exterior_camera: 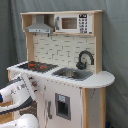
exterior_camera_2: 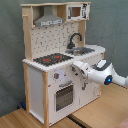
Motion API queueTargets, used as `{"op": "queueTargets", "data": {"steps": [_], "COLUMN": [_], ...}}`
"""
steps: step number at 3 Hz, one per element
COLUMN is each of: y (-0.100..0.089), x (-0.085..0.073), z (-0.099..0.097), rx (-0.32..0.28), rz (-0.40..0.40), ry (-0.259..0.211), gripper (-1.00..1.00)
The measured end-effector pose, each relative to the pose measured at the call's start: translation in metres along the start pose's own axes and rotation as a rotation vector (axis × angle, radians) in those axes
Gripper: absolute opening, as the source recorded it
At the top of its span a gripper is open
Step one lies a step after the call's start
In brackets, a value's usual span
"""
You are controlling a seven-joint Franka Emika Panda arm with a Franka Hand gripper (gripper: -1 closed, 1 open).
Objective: Play with the kitchen
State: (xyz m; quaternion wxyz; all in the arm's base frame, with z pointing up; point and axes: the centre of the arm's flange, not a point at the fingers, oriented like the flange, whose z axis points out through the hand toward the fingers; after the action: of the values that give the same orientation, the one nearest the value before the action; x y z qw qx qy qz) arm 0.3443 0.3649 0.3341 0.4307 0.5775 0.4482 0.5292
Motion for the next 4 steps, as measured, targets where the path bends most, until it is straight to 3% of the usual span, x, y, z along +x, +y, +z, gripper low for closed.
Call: {"op": "queueTargets", "data": {"steps": [1,4], "y": [0.0003,0.0044], "x": [0.0001,-0.0018], "z": [0.0,0.0013], "rx": [0.0,0.012], "rz": [0.0,-0.358], "ry": [0.0,-0.006], "gripper": [-1.0,-1.0]}}
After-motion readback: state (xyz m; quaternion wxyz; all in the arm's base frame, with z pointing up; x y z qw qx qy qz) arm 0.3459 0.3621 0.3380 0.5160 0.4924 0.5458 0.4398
